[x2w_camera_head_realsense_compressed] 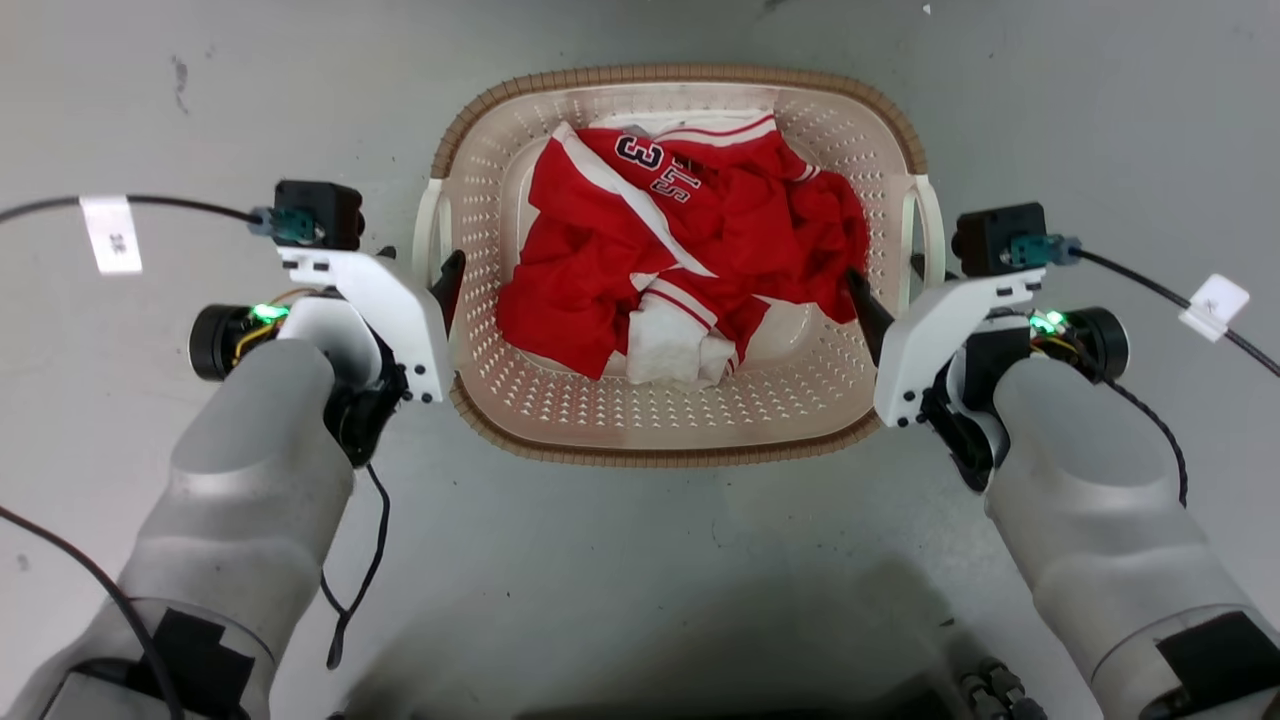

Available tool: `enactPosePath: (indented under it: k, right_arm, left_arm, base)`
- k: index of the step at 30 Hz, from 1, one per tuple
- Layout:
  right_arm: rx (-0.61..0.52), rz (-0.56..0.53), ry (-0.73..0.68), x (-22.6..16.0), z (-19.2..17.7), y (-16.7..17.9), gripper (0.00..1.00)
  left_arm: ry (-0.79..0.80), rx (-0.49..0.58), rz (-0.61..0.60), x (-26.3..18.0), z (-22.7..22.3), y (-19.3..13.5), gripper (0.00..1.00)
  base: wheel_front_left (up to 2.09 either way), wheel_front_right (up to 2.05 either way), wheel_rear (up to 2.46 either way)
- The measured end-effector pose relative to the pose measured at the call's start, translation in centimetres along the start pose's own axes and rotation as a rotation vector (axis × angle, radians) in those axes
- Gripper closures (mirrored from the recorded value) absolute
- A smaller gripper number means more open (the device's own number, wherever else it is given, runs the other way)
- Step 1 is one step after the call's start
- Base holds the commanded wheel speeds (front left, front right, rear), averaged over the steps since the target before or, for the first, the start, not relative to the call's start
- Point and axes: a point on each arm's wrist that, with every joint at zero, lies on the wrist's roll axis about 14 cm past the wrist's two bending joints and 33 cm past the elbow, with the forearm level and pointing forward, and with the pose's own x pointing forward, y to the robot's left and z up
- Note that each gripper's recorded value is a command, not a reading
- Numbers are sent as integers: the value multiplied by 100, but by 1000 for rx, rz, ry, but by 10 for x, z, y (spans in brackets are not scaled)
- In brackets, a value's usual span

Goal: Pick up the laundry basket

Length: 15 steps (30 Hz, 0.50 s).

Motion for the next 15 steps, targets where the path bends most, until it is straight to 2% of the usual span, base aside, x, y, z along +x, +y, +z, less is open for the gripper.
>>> enactPosePath:
  k: [5,6,7,8,9,15]
  right_arm:
    - [1,10,44,10,-4,1,0]
    - [4,12,51,12,-4,1,20]
    - [13,14,59,13,-5,2,59]
    - [12,18,69,15,-5,3,100]
    - [12,19,80,15,-7,3,100]
    - [6,26,95,18,-9,6,100]
  left_arm:
    - [51,-2,-3,10,-4,3,0]
    - [61,-9,-5,12,-5,3,0]
    - [77,-12,-6,13,-7,3,52]
    - [89,-15,-7,14,-9,3,79]
    - [102,-21,-10,15,-11,2,100]
    - [117,-29,-26,15,-13,-2,100]
  base:
    - [0,0,0]
    - [0,0,0]
    - [0,0,0]
    - [0,0,0]
    - [0,0,0]
    - [0,0,0]
